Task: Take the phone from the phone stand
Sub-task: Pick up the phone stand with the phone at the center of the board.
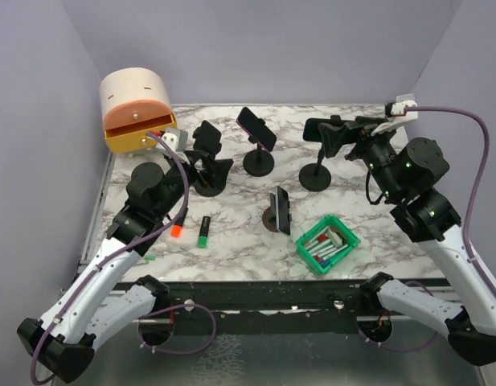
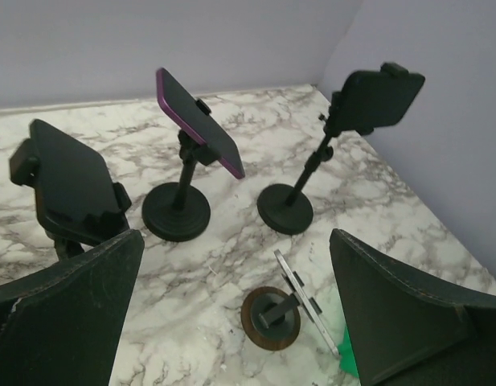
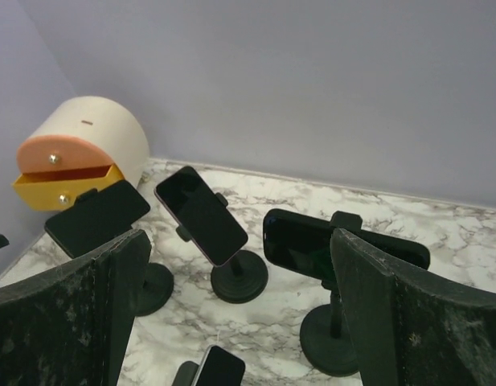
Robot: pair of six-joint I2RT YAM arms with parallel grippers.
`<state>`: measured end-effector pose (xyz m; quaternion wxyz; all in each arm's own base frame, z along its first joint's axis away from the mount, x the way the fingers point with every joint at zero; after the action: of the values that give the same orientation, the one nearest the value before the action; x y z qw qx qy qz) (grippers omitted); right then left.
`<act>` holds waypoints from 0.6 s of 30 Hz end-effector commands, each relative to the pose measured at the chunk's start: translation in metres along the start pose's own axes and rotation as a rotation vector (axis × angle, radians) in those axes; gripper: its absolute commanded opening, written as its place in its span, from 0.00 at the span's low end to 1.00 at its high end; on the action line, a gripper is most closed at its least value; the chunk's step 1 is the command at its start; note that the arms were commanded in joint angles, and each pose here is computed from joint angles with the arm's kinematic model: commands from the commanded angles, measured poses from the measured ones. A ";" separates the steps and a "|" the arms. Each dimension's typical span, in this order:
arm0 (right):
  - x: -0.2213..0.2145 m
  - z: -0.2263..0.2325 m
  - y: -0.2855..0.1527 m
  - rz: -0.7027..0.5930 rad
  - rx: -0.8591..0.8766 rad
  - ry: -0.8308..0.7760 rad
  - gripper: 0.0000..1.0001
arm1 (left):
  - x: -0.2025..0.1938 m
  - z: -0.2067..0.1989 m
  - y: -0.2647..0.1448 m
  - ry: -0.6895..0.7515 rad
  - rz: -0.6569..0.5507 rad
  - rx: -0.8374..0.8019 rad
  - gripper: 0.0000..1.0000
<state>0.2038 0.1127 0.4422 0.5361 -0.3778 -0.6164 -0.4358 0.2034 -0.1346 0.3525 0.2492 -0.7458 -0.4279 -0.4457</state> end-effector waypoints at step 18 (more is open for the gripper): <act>-0.132 0.019 -0.011 0.311 0.024 0.155 0.99 | -0.037 0.003 -0.027 0.006 -0.026 -0.208 0.99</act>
<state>0.2125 0.1208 0.3260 0.6013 -0.4573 -0.5401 -0.3709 0.1779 -0.1334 0.3159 0.1840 -0.7579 -0.3916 -0.4882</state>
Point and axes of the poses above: each gripper's point midway between its finger pads, its own y axis out along the fingers, its own z axis along the line the jaws close on, x = y × z, the point moved 9 cm from there along -y, back along the fingers, and after that the axes turned 10 degrees about -y, right-handed, at the moved point
